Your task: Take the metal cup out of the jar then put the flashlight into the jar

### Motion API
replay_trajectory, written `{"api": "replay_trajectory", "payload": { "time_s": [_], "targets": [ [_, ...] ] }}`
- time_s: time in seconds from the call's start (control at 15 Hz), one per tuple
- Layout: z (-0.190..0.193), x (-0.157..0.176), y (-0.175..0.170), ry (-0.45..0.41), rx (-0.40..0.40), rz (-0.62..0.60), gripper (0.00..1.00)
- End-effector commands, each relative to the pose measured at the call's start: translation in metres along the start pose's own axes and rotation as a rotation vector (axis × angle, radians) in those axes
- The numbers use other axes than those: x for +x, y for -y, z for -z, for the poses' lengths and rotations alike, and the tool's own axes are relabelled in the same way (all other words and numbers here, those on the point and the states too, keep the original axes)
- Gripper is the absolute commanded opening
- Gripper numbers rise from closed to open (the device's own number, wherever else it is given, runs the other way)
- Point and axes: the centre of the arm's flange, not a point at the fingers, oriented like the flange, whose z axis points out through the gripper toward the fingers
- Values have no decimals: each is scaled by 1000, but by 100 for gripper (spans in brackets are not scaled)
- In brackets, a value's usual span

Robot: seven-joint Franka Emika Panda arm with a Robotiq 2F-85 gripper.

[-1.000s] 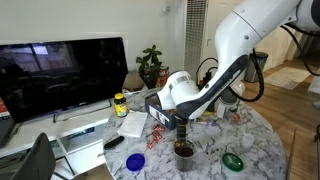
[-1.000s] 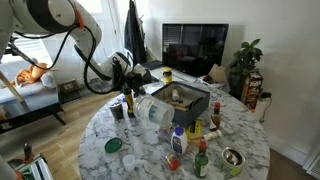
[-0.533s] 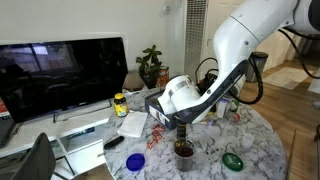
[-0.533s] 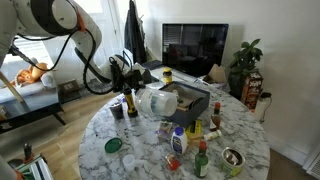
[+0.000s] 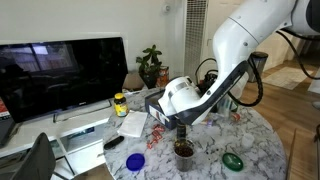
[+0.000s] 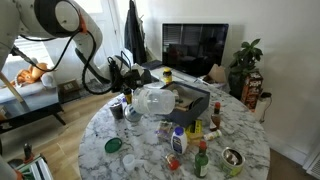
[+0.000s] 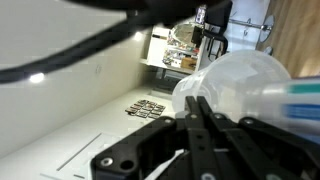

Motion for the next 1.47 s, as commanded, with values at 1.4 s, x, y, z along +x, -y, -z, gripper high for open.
{"api": "replay_trajectory", "payload": {
  "time_s": [1.4],
  "targets": [
    [-68,48,-68,103,587,474,1]
  ]
}}
